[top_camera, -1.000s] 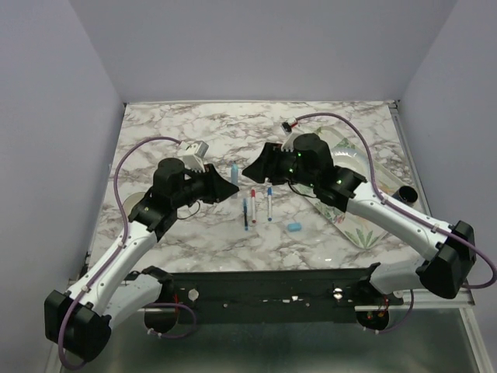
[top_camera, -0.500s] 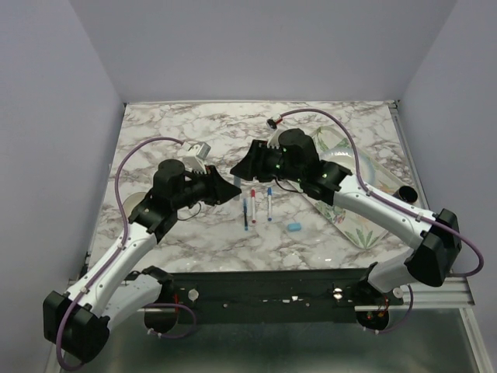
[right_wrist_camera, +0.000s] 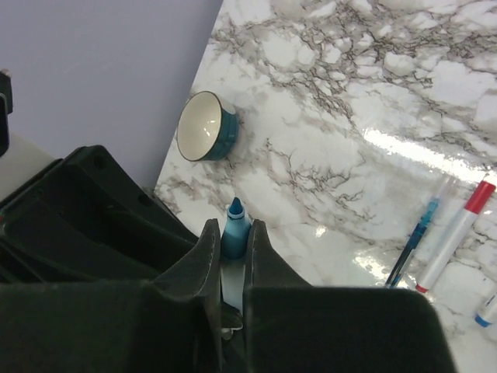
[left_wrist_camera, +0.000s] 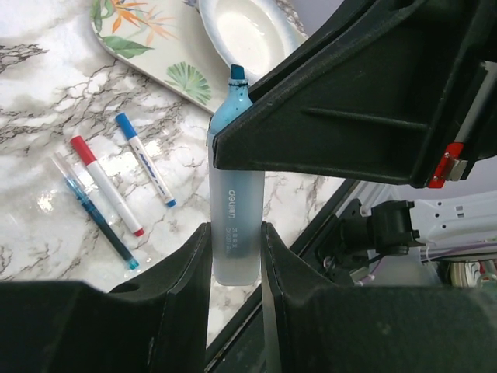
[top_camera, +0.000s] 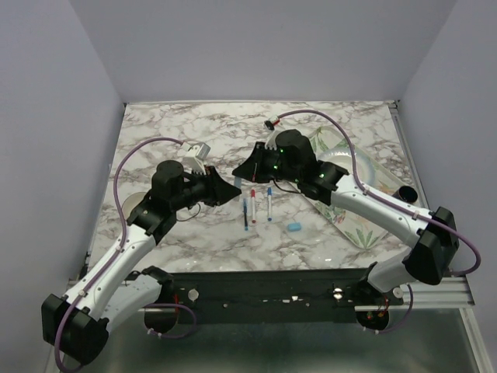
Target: Insert the pens into the pen caps
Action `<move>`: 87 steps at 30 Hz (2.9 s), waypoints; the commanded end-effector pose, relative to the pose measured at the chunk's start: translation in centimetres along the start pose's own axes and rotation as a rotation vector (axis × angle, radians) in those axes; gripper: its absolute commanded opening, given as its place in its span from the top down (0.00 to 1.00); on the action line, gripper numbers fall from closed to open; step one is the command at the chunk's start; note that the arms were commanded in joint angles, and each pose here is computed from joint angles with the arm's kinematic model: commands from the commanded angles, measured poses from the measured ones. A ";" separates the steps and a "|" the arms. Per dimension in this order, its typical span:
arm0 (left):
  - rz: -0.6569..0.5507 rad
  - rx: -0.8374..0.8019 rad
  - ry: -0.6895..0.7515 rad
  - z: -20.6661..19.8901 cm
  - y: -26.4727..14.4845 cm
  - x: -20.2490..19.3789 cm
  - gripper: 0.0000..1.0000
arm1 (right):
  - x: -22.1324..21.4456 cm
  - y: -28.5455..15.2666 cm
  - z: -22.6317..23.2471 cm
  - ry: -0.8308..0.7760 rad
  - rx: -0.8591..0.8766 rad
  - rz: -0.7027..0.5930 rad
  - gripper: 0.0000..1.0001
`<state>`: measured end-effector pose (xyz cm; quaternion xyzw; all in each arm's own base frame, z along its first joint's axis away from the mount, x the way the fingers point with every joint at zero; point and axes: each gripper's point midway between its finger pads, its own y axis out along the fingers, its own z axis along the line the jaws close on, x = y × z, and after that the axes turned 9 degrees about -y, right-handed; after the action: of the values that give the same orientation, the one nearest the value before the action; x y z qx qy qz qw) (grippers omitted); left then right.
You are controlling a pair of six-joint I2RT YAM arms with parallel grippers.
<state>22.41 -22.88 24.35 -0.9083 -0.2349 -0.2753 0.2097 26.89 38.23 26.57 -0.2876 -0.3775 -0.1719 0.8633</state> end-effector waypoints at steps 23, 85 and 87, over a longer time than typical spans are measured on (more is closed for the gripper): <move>0.139 -0.476 0.060 -10.6 -5.3 -1.8 0.34 | 0.3 -9.8 9.6 -0.247 0.682 -0.326 0.99; -0.339 0.159 0.340 -0.4 -8.2 4.1 1.00 | -17.9 -9.0 -19.4 -1.211 0.177 0.784 0.39; -0.339 0.157 0.342 -0.4 -8.2 4.1 1.00 | -18.2 -8.6 -19.6 -1.205 0.195 0.798 0.39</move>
<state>20.75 -15.45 29.24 -0.7841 -0.3618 -0.4293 0.2646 21.85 21.21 6.65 -0.3933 -0.6696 0.3407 0.5299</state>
